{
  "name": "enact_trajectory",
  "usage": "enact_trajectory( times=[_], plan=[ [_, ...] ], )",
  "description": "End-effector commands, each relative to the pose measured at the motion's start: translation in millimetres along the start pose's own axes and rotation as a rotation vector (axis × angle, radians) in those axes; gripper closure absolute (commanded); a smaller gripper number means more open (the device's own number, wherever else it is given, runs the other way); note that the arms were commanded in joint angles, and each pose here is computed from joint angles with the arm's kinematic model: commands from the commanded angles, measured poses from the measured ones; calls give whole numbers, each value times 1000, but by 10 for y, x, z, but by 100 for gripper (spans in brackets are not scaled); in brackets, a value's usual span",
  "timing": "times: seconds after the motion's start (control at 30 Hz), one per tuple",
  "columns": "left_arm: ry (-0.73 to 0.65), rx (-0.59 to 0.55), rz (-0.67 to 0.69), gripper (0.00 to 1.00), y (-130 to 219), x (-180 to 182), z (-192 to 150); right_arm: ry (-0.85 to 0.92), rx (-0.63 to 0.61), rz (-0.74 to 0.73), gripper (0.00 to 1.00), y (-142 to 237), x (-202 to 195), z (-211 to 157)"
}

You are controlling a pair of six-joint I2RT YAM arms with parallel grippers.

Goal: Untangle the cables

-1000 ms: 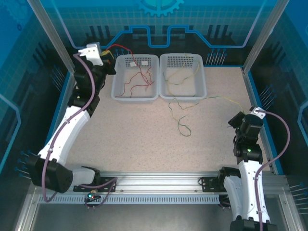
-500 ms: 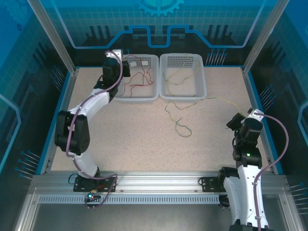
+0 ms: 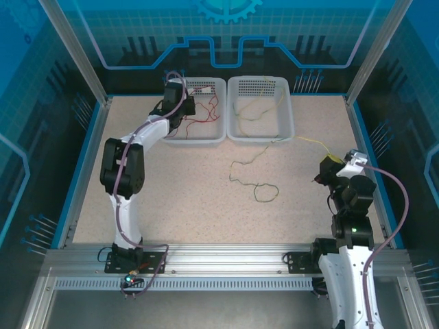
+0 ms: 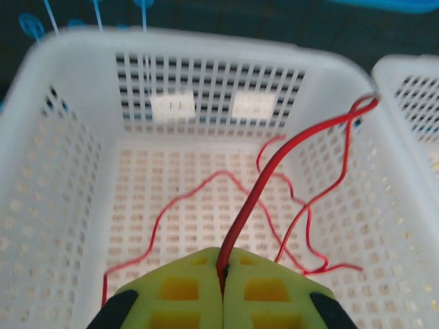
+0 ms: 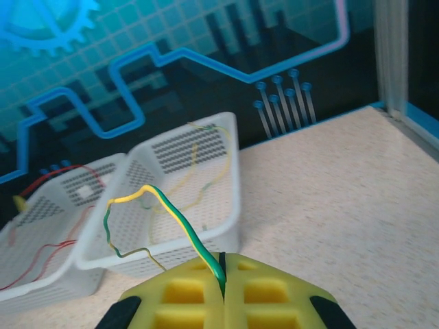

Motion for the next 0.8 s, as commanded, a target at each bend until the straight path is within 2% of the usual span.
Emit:
enact_trajectory(
  times=[0.0, 0.07, 0.13, 0.33, 0.47, 0.53, 0.77],
  plan=[
    [30, 128, 10, 96, -129, -17, -195, 47, -71, 169, 100, 70, 282, 195],
    [35, 147, 22, 88, -183, -6, -222, 52, -83, 185, 100, 95, 339, 256],
    [39, 159, 30, 68, -212, -4, -215, 52, -102, 193, 100, 123, 389, 333],
    [49, 127, -17, 36, -31, -87, -30, 22, -147, 158, 100, 99, 469, 639],
    [56, 66, -40, 32, 239, -128, 133, -9, -163, 153, 100, 14, 537, 844],
    [52, 37, -56, 24, 418, -152, 220, -22, -186, 152, 100, -13, 571, 960],
    [67, -34, -107, 21, 979, -201, 354, -47, -243, 99, 100, -124, 629, 1315]
  ],
)
Point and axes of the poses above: each hand's point on the last joint's axis, 136 mm out from that joint toward the fingers, its own y axis back along the fingers, its own x axis along the line the jaws close on, z = x × y, the point moved 6 cm from there along y, back along the fingers, and after that the axes turned 2 degrees about -y, right-handed, at the moved point
